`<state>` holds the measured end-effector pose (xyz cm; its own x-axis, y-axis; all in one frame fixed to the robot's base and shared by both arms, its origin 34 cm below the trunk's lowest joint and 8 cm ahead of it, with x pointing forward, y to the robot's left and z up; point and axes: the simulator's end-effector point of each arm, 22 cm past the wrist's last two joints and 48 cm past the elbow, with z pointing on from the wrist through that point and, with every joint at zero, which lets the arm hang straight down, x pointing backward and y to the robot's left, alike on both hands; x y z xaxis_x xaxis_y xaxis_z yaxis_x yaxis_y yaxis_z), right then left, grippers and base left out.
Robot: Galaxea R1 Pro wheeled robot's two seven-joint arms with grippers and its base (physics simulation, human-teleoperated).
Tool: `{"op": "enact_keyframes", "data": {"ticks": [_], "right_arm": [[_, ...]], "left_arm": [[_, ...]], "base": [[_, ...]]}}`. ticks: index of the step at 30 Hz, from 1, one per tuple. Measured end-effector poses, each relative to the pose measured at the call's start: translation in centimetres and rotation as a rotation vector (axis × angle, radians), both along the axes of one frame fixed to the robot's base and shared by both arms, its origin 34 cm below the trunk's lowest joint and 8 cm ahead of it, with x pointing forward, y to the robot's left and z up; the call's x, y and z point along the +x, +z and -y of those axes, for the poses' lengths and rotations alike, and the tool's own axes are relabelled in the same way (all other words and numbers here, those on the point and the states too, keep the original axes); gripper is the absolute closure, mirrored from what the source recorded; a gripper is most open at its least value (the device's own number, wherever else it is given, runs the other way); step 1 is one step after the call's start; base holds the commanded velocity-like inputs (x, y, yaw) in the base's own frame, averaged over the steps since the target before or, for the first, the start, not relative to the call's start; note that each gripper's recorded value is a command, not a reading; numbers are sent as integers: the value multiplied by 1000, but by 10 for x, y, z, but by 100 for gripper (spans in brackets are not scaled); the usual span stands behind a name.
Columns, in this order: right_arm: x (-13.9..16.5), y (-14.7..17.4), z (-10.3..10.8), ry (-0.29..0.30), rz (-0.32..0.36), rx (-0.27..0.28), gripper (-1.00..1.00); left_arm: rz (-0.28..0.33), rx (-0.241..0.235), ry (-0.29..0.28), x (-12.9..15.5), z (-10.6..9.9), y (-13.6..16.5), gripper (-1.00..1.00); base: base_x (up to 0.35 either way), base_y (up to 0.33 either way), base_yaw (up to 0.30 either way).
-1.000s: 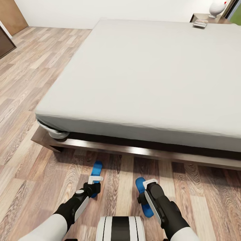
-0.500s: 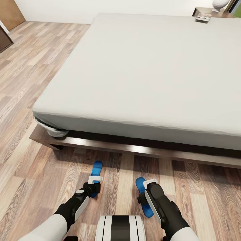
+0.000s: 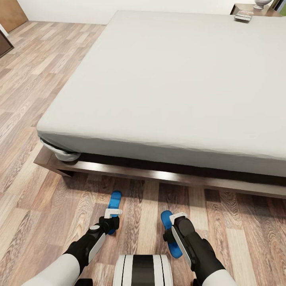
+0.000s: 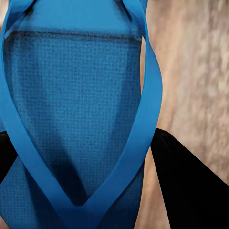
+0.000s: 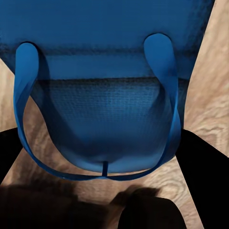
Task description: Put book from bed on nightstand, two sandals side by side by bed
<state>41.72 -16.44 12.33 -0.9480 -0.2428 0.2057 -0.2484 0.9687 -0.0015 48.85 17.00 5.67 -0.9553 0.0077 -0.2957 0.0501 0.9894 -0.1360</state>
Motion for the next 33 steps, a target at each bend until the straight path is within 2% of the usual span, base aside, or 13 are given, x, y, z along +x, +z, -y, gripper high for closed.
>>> {"op": "enact_keyframes", "data": {"ticks": [9, 16, 33], "right_arm": [[-6, -6, 0, 0, -16, 1, 100], [-6, -6, 0, 1, -16, 0, 100], [-2, -1, 0, 1, -4, 0, 100]], "left_arm": [[-13, -3, 0, -5, 1, -6, 100], [14, -8, 0, 6, 3, -1, 100], [30, -9, -2, 14, 1, 5, 100]], "base": [[0, 0, 0], [0, 0, 0], [0, 0, 0]]}}
